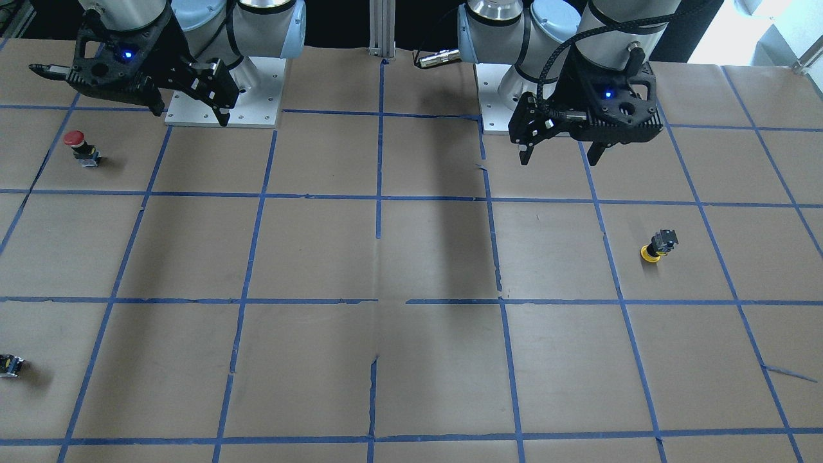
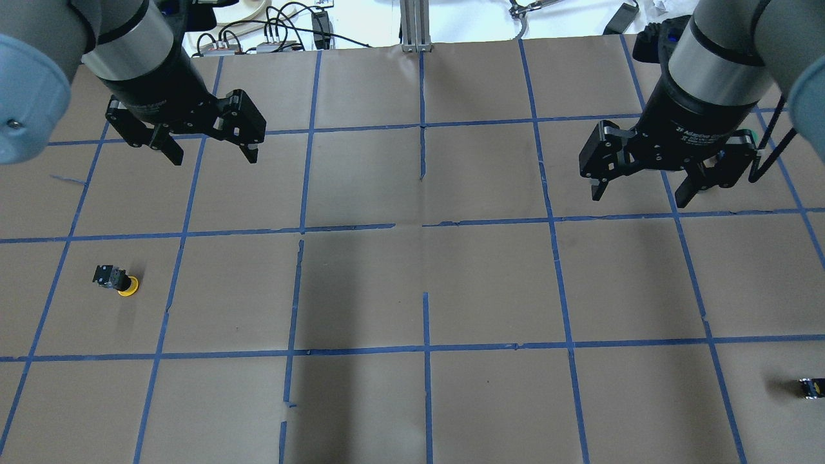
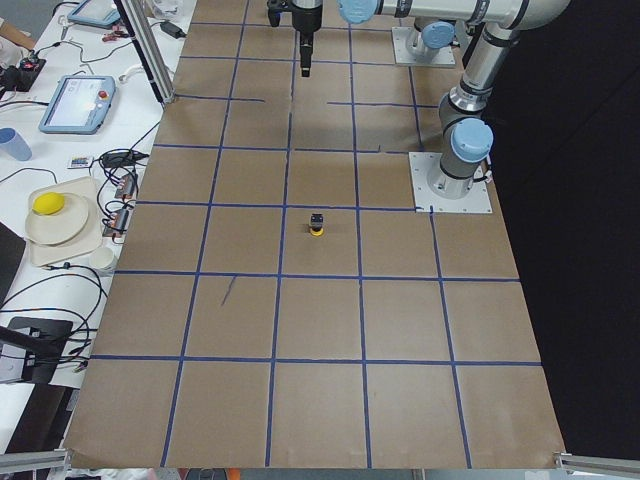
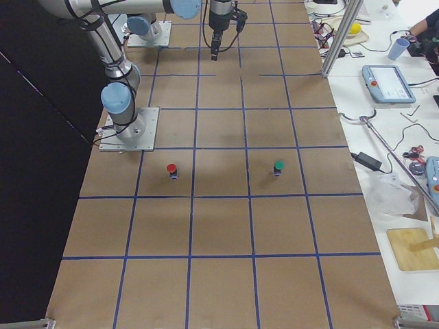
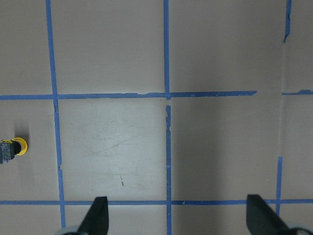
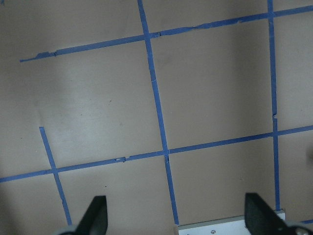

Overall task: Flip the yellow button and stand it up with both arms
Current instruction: 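Move the left gripper down toward the yellow button lying on its side, then close the left gripper on the yellow button's body, then lift the yellow button with the left gripper toward the right gripper, then close the right gripper on the yellow cap while the left gripper holds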

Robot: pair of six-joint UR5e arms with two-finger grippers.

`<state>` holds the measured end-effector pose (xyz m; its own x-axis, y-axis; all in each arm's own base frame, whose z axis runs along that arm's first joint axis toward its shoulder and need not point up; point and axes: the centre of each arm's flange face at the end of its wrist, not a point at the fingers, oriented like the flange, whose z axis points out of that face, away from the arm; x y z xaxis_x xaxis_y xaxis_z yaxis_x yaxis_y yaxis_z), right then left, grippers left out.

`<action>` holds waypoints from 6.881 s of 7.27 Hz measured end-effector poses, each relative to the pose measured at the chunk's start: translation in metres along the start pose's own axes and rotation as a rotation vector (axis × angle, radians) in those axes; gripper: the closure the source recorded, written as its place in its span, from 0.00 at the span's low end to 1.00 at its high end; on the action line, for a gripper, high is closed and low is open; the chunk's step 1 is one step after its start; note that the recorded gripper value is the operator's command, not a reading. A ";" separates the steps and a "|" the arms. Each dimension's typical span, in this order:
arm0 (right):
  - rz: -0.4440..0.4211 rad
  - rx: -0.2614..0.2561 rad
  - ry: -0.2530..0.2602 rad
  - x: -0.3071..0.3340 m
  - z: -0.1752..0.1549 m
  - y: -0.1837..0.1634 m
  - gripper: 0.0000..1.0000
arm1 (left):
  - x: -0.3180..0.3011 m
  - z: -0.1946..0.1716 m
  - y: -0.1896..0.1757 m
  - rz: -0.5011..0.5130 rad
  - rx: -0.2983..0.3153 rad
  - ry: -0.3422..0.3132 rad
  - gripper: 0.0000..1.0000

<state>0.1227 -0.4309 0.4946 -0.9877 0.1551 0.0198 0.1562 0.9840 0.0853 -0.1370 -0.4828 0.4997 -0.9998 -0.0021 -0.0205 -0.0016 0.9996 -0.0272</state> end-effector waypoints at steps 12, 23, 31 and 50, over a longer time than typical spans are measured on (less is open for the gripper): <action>0.016 0.047 -0.014 0.006 -0.020 0.016 0.00 | -0.320 0.251 0.049 -0.008 -0.053 -0.014 0.05; 0.031 -0.025 0.047 0.013 -0.009 0.023 0.00 | -0.292 0.235 0.020 0.087 0.020 0.187 0.89; 0.539 -0.168 -0.404 0.042 -0.001 -0.025 0.00 | 0.008 0.095 0.041 -0.052 -0.030 1.165 0.90; 0.742 -0.492 -1.088 -0.025 -0.054 0.014 0.25 | 0.083 0.020 0.070 -0.030 0.008 1.560 0.91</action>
<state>0.1502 -0.4262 0.5490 -0.1504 0.8294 -0.5380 0.3988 0.5489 0.7346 -0.2198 -0.4135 0.4764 -0.0308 0.0136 0.9994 -0.0261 0.9996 -0.0144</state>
